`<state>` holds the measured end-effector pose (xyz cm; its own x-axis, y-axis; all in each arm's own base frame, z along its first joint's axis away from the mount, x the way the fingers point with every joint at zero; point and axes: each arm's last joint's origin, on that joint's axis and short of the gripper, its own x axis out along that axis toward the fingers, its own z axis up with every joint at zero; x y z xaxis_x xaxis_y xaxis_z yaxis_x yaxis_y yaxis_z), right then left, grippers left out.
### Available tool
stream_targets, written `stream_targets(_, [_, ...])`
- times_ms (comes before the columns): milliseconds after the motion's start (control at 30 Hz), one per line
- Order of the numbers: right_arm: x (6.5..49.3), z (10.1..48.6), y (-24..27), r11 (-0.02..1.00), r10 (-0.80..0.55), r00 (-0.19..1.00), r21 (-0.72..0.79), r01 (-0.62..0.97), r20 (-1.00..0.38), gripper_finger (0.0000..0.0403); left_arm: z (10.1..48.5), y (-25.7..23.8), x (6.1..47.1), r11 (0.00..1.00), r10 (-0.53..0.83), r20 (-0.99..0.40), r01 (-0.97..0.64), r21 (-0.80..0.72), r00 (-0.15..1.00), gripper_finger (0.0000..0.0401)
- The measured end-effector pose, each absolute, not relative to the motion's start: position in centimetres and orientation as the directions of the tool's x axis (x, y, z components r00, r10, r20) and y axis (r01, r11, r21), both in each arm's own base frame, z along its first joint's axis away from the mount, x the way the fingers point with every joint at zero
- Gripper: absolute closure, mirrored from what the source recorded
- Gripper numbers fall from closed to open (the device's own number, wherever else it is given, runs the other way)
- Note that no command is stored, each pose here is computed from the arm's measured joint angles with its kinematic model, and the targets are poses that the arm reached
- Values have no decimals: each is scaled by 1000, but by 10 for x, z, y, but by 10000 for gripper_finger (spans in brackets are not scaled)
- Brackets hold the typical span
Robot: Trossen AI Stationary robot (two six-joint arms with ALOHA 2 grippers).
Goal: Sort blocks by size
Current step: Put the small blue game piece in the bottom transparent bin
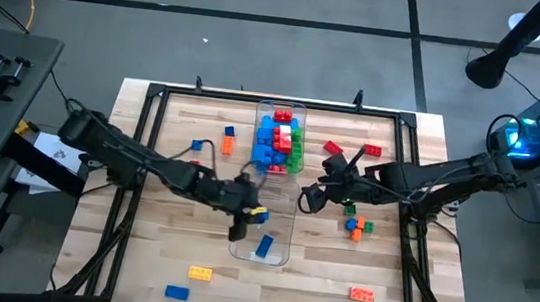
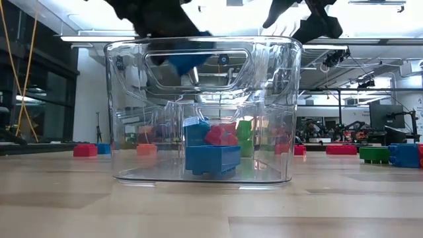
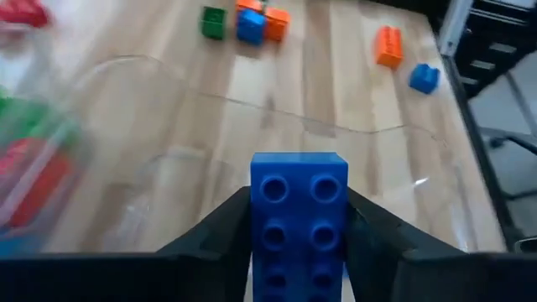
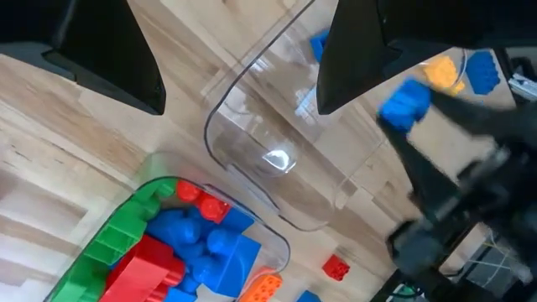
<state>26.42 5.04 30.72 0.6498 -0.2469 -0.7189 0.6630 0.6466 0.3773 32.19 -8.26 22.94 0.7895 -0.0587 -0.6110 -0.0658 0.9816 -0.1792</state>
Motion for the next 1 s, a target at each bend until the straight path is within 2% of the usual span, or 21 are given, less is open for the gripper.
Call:
stream_targets(233, [264,307,50,635,-259,650,381,672,-714,96,235,-75,344,992,-29,-707,-65,-106,707,171])
stream_targets(367, [264,308,50,633,-261,651,382,673,-713,96,245,-53,337,999,42,-796,-46,17,604,131])
stream_targets(500, [264,308,51,614,-263,651,397,682,-712,96,271,6,314,963,205,-779,-263,54,593,116])
stream_targets(567, [264,308,52,608,-264,651,401,685,-711,96,278,47,296,909,295,-755,-415,33,586,115])
stream_targets(667, [263,308,52,591,-277,650,408,696,-708,96,277,111,261,756,401,-734,-650,-72,548,115])
stream_targets(767, [263,308,51,574,-300,649,411,708,-699,96,258,170,229,560,391,-750,-785,-266,533,117])
stream_targets(833, [263,308,50,567,-315,647,409,715,-694,96,235,194,219,467,349,-803,-832,-299,484,118])
stream_targets(900, [263,308,50,566,-321,647,408,717,-692,96,213,204,220,429,288,-851,-854,-295,439,118])
stream_targets(1000, [264,308,49,561,-325,647,410,719,-690,96,188,211,231,441,223,-895,-859,-260,386,119])
